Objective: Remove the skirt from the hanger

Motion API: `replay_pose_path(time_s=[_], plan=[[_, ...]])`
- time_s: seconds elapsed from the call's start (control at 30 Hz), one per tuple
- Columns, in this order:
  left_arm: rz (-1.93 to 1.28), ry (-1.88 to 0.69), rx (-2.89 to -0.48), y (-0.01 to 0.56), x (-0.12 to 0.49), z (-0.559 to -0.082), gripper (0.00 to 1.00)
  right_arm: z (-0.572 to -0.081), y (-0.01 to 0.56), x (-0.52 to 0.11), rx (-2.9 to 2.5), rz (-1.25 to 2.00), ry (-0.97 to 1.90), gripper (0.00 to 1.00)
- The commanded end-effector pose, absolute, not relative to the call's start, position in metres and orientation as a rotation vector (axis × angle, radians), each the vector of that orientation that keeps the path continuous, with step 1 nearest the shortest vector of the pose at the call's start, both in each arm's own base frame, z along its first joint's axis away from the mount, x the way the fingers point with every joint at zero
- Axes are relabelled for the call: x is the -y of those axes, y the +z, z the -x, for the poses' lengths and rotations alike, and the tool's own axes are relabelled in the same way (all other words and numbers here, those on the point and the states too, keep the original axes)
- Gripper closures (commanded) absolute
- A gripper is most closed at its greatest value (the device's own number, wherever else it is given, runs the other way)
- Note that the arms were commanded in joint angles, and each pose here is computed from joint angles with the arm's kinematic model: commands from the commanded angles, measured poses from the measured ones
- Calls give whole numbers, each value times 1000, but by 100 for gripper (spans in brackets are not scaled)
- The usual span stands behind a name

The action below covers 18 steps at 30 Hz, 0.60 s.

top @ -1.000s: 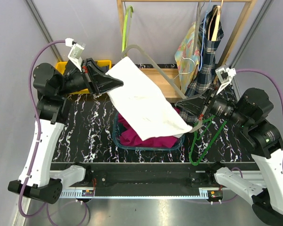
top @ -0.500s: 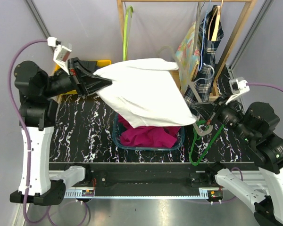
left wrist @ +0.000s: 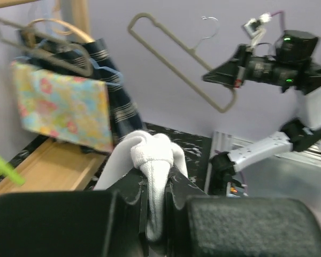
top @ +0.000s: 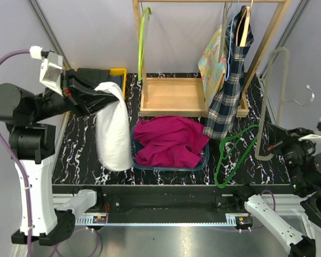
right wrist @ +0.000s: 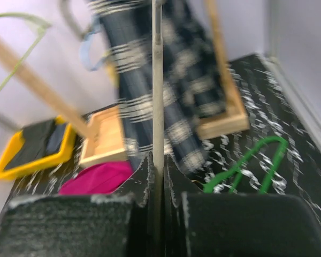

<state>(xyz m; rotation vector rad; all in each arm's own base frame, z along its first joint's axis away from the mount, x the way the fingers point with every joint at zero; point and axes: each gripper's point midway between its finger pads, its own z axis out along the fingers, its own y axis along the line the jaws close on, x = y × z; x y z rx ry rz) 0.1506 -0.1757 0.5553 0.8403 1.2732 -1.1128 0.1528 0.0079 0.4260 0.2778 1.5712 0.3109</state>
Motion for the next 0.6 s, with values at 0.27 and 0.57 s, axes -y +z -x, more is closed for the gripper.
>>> replay_pose_path(time_s=[0.27,0.57], plan=[[-935,-1334,-1186,582,249,-184,100,-178,350,39,-1600,-781,49,100],[-1018,-1244,-1444,442,282,-239,100,-214,344,29,-1613,-764,-61,100]])
